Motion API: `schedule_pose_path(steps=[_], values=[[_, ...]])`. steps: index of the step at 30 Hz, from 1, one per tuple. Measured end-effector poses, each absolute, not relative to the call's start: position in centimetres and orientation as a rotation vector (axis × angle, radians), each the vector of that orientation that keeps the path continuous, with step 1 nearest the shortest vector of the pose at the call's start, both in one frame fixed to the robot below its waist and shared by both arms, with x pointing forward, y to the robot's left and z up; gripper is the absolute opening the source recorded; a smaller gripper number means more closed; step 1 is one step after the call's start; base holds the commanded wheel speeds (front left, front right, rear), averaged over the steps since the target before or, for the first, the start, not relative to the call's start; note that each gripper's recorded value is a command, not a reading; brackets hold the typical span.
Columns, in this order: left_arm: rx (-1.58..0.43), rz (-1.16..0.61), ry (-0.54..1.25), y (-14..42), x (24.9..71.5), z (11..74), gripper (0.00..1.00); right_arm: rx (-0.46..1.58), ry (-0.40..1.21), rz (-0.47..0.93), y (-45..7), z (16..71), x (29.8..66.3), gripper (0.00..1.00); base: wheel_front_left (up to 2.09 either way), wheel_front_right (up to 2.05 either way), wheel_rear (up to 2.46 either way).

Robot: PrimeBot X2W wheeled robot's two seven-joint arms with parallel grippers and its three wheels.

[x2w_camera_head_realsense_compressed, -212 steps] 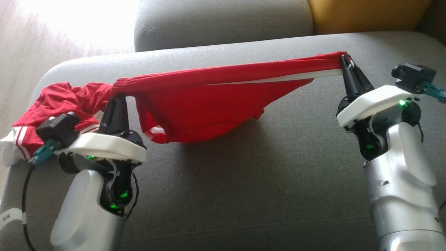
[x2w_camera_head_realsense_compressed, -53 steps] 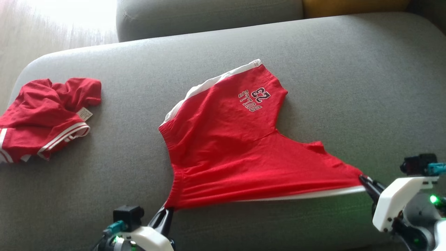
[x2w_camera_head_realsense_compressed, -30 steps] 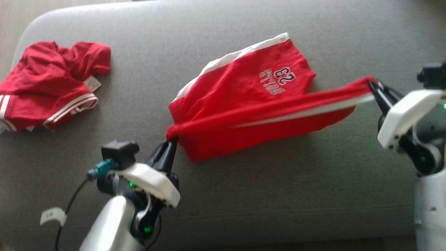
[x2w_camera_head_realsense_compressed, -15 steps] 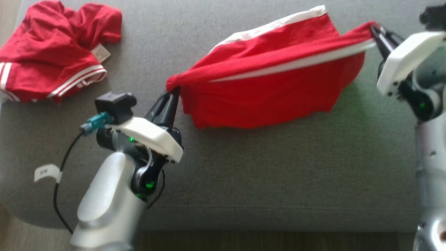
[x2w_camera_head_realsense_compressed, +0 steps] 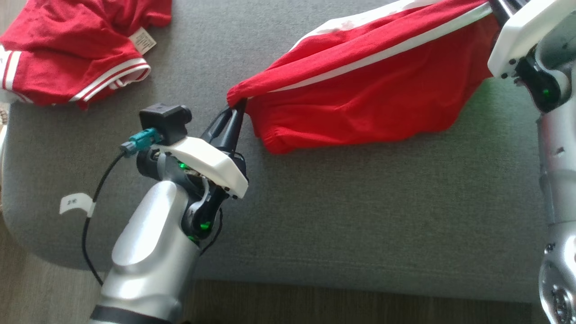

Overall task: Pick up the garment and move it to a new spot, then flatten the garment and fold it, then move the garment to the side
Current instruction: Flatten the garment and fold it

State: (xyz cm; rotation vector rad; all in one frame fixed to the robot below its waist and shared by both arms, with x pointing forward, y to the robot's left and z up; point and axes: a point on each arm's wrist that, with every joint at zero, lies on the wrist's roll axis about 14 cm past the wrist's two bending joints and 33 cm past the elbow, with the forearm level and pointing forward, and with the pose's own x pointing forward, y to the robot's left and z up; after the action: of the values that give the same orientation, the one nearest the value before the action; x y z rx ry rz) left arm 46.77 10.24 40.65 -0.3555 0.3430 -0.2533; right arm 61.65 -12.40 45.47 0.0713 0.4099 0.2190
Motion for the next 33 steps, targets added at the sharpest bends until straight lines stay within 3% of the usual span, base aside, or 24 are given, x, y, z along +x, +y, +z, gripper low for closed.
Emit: schedule_pose_path(steps=[13,14,15,16,17,18,33], values=[[-0.375,-0.22,0.349,11.2,47.2,39.9,0.0,0.072,0.413,0.25,-10.1,43.9,63.6,0.0,0.0,0.0,0.0],[-0.376,-0.218,0.347,11.2,47.2,39.9,0.0,0.073,0.409,0.249,-10.1,43.9,63.7,0.42,0.0,0.0,0.0],[-0.379,-0.216,0.347,11.3,47.3,39.9,0.0,0.076,0.403,0.247,-10.1,43.9,63.8,1.0,0.0,0.0,0.0],[-0.376,-0.213,0.347,11.3,47.5,39.9,0.25,0.082,0.399,0.242,-10.2,43.9,63.9,1.0,0.0,0.0,0.0],[-0.376,-0.213,0.337,11.3,47.7,40.0,0.78,0.087,0.392,0.237,-10.4,44.0,64.0,1.0,0.0,0.0,0.0],[-0.379,-0.207,0.329,11.3,47.9,40.1,1.0,0.088,0.39,0.235,-10.4,43.9,64.1,1.0,0.0,0.0,0.0],[-0.351,-0.14,0.247,12.2,49.0,41.5,1.0,0.182,0.162,0.223,-11.0,49.2,64.6,1.0,0.0,0.0,0.0]])
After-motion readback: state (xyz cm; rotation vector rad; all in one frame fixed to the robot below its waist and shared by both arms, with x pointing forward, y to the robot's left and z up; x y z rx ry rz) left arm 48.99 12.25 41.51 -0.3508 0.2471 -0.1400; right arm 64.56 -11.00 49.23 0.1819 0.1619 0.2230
